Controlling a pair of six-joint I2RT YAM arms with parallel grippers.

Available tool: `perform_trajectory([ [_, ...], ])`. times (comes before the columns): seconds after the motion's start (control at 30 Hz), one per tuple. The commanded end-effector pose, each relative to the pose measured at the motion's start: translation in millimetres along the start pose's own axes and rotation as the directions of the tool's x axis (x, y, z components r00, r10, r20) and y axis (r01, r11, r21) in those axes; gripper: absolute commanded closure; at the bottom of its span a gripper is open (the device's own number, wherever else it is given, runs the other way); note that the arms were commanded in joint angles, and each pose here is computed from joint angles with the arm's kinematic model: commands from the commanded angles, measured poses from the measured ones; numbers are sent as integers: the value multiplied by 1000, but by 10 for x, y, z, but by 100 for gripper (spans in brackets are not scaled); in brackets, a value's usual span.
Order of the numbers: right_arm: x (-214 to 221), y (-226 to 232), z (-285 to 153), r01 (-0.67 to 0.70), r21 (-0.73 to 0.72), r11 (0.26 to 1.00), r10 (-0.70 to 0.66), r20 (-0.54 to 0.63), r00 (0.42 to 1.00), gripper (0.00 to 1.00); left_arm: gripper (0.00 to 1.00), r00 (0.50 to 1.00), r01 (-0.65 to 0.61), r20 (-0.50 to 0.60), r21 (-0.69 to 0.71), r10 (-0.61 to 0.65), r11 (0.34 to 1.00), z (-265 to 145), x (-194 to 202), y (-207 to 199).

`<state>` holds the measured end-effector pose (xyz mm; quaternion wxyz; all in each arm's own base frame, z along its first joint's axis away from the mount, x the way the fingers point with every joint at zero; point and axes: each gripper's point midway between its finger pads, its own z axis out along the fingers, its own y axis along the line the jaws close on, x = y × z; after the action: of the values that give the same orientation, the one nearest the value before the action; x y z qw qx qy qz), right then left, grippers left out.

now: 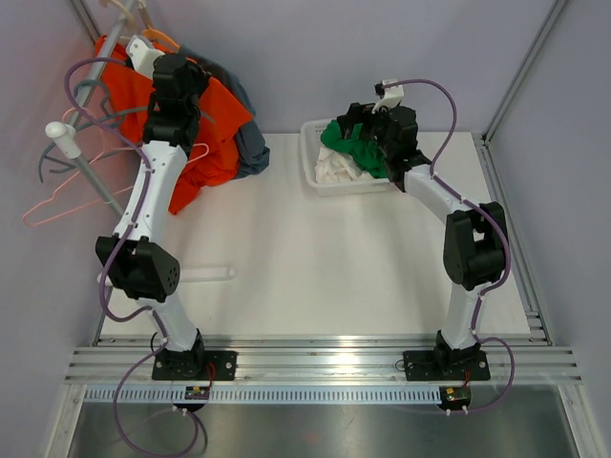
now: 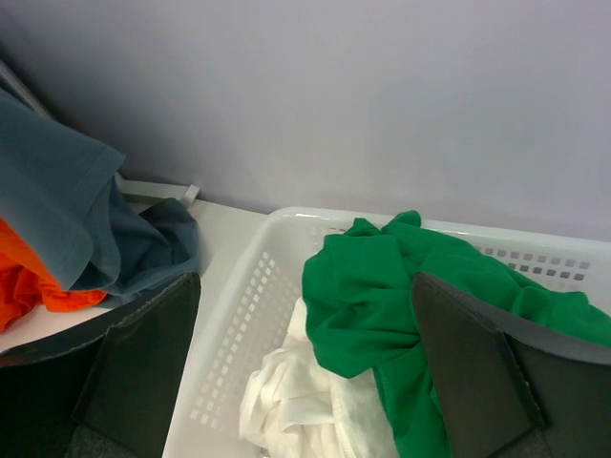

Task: Remove the t-shirt from the hanger
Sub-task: Grab a hanger with a tshirt on it with the left arm

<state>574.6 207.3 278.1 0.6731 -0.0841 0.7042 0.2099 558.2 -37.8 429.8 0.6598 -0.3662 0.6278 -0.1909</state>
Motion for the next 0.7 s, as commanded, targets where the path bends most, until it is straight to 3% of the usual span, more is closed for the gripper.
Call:
perform_trajectory([
  [0.0, -396, 312, -31, 54, -81, 995, -47, 88, 995, 1, 100, 992, 21, 123, 151, -40, 988, -370, -629, -486],
  [0.3, -361, 381, 22, 59, -92, 994, -52, 80, 995, 1, 100, 993, -1, 121, 137, -16, 991, -583, -742, -471],
  [0.57, -335, 407, 24, 60, -97, 993, -53, 74, 996, 1, 100, 993, -18, 120, 114, 4, 993, -540, -696, -399],
  [0.67, -332, 405, 24, 64, -96, 993, -57, 73, 996, 1, 84, 994, -21, 106, 108, 10, 994, -505, -615, -349],
])
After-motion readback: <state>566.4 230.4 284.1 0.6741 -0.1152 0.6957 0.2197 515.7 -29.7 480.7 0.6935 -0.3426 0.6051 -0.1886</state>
